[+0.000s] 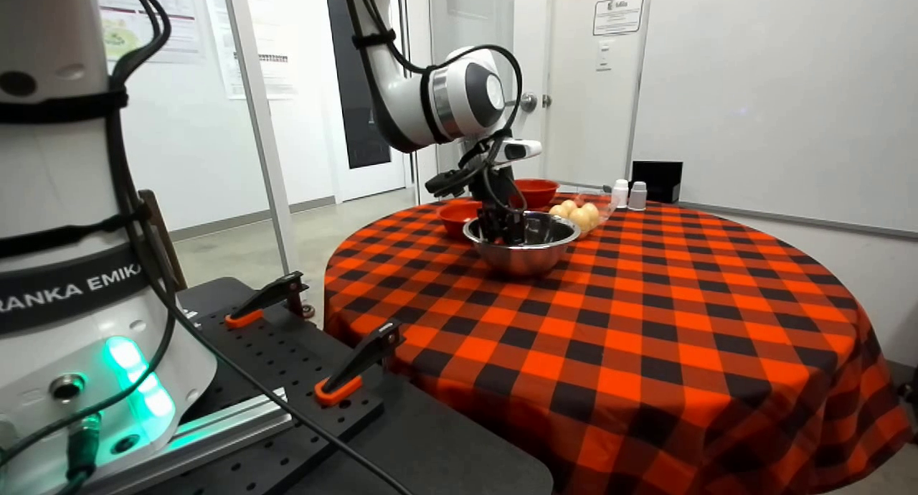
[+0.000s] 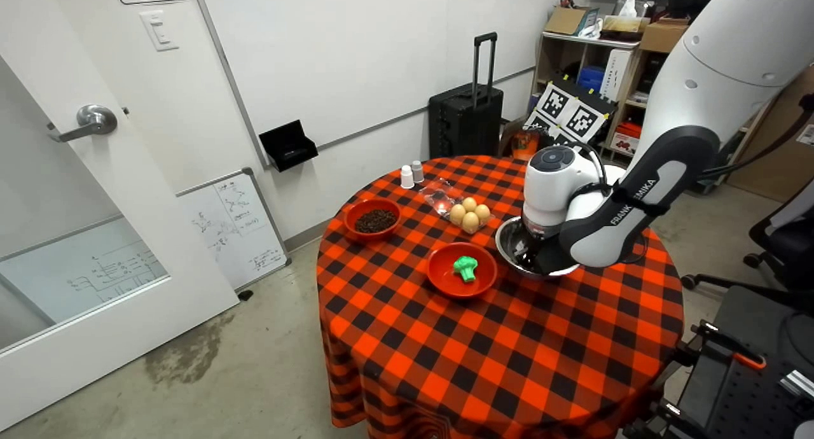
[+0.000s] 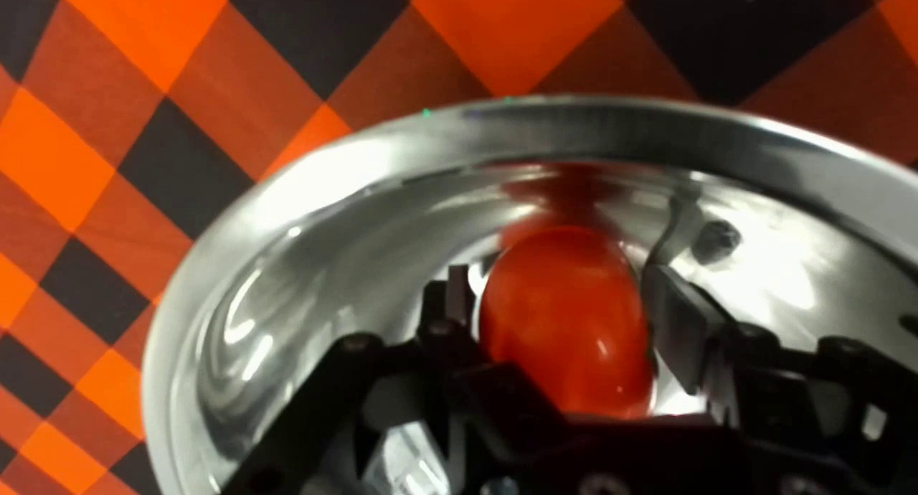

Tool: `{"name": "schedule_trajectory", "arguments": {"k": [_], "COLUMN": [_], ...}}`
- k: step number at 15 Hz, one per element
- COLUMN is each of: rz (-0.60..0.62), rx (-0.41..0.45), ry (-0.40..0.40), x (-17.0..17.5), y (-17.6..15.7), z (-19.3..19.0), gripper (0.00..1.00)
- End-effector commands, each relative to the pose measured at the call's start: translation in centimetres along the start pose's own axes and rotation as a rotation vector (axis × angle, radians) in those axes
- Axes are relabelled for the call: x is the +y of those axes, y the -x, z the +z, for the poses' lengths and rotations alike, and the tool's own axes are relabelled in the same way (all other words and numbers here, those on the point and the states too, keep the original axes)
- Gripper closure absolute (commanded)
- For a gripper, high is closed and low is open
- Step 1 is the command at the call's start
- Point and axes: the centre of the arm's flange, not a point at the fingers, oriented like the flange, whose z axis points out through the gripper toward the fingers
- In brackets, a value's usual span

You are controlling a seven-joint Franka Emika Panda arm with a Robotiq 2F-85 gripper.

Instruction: Pick the objects in the red bowl and an egg and put them in the silver bowl

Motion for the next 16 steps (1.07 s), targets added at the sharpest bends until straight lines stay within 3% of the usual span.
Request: {"name": "schedule_trajectory", "arguments": {"k": [1, 3, 7, 12, 16], "rz": [-0.011, -0.013, -0.001, 0.022, -0.020], "rx": [-0.019, -0.022, 0.006, 0.122, 0.198], "ry": [-0.059, -0.080, -0.127, -0.144, -0.229], "x": [-0.7, -0.8, -0.9, 1.0, -0.3], "y": [-0.7, -1.0, -2.0, -3.9, -5.0], "z": [-1.3, -1.9, -4.5, -10.9, -16.6], "gripper": [0.06, 0.00, 0.00, 0.00, 0.00]}}
